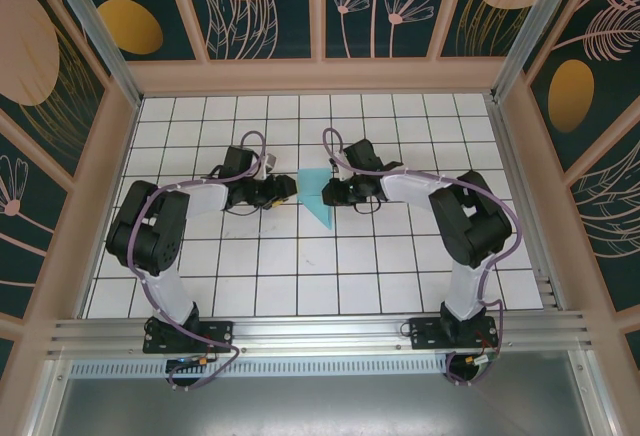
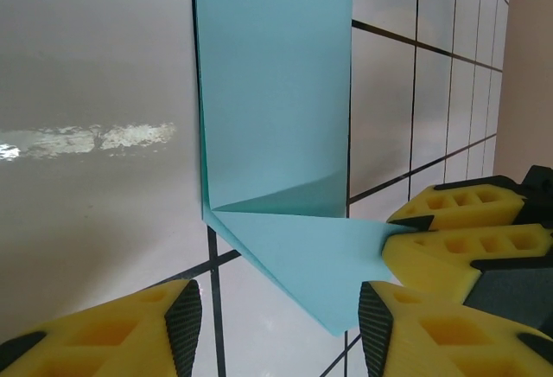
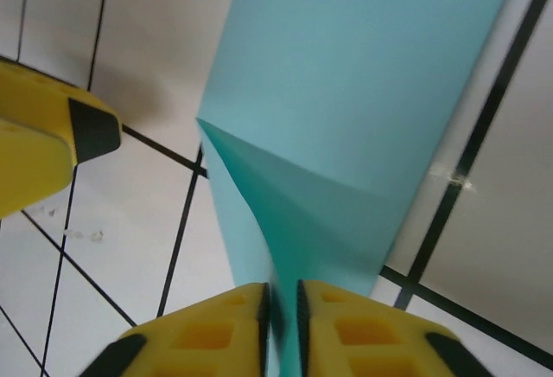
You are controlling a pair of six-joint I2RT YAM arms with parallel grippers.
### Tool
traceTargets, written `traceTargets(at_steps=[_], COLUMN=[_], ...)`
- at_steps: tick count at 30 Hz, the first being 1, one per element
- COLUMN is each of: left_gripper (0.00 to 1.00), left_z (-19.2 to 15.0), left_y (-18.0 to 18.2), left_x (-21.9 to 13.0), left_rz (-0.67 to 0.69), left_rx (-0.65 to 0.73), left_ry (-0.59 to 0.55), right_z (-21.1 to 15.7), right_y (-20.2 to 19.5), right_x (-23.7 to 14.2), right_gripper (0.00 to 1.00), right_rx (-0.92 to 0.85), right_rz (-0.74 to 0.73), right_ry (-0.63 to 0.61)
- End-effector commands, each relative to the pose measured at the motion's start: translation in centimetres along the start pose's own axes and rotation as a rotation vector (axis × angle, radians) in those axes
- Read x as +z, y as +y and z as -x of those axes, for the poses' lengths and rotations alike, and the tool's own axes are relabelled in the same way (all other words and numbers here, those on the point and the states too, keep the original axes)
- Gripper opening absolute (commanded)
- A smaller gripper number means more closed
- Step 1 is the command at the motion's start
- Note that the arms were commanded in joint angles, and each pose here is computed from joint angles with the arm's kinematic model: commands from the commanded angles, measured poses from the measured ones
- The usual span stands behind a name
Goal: Fold a paper plane with a square sheet of paper (fold left side to right side)
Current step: Fourth fold the wing at the center of the table.
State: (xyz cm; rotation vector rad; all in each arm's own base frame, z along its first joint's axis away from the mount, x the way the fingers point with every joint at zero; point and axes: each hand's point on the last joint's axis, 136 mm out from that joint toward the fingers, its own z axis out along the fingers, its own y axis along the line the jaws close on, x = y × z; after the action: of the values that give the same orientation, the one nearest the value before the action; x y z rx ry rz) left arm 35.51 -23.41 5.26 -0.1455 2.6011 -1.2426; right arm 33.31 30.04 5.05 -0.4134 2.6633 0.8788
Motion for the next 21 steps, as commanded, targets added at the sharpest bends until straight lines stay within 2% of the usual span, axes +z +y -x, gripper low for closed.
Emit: traceTargets(at_steps=[1, 12, 21], left_gripper=[0.54, 0.54, 0.42], left_z=[0.1, 0.1, 0.5], left_y=[-0.5, -1.5, -2.6], left_x=[0.9, 2.6, 3.9], left_rz=[-0.014, -0.014, -0.026], left_rx=[0.004, 0.022, 0.032], left_ry=[0.014, 0.043, 0.056], right_z=[0.7, 0.5, 0.4], right_y=[-0.9, -1.8, -2.0], right_x=[-0.2, 0.0, 0.2], right_gripper=[0.13, 0.11, 0.11], right_rx=[0.002, 0.014, 0.016], right_rz=[-0.048, -0.070, -0.069], right_ry=[-0.004, -0.001, 0.005])
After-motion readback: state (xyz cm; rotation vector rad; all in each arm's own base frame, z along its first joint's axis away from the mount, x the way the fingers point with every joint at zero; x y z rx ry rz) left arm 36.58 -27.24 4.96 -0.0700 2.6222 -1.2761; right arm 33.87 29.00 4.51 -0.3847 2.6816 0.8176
